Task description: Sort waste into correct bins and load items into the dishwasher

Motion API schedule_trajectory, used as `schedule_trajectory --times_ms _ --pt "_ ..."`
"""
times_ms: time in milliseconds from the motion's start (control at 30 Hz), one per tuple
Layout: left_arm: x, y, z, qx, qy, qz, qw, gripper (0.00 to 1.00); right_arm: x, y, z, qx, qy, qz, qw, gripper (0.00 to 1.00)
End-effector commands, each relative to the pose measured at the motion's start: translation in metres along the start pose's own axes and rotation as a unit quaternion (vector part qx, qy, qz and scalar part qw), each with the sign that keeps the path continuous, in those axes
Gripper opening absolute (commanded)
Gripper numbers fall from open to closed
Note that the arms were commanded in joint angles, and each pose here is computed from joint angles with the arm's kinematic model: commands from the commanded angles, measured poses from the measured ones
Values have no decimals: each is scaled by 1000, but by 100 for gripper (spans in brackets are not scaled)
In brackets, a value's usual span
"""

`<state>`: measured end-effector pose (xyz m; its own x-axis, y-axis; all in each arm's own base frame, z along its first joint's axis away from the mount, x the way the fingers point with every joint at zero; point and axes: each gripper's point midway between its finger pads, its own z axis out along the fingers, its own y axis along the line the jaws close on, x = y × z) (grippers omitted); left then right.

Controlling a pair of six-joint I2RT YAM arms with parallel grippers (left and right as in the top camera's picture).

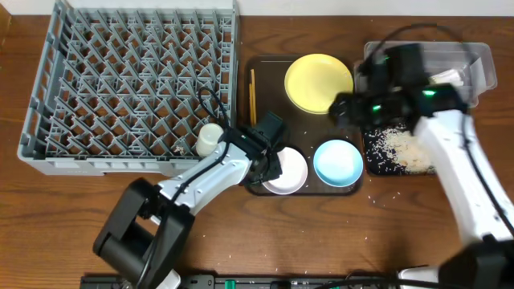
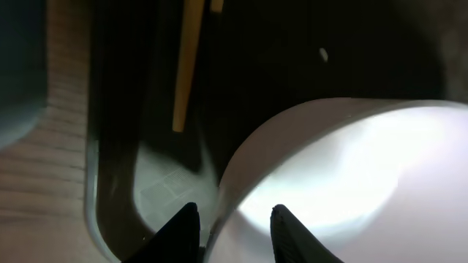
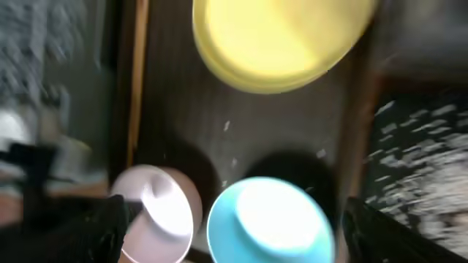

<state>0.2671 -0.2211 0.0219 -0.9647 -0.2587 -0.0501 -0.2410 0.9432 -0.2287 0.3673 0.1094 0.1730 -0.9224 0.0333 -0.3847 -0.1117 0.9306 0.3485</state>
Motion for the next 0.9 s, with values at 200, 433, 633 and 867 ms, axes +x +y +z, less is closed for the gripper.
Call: schedule_trajectory --times_ms 200,433,633,867 --pt "9 5 11 -8 22 -7 1000 29 -50 -77 -120 41 -180 124 975 91" --pt "8 4 12 -7 21 -6 1000 29 -51 -135 -149 73 -225 221 946 91" --pt "7 3 12 -6 20 -6 1000 10 -50 -141 -151 77 -227 233 942 94" --pt "7 -9 10 25 22 31 999 7 -47 -141 -150 77 -221 236 943 99"
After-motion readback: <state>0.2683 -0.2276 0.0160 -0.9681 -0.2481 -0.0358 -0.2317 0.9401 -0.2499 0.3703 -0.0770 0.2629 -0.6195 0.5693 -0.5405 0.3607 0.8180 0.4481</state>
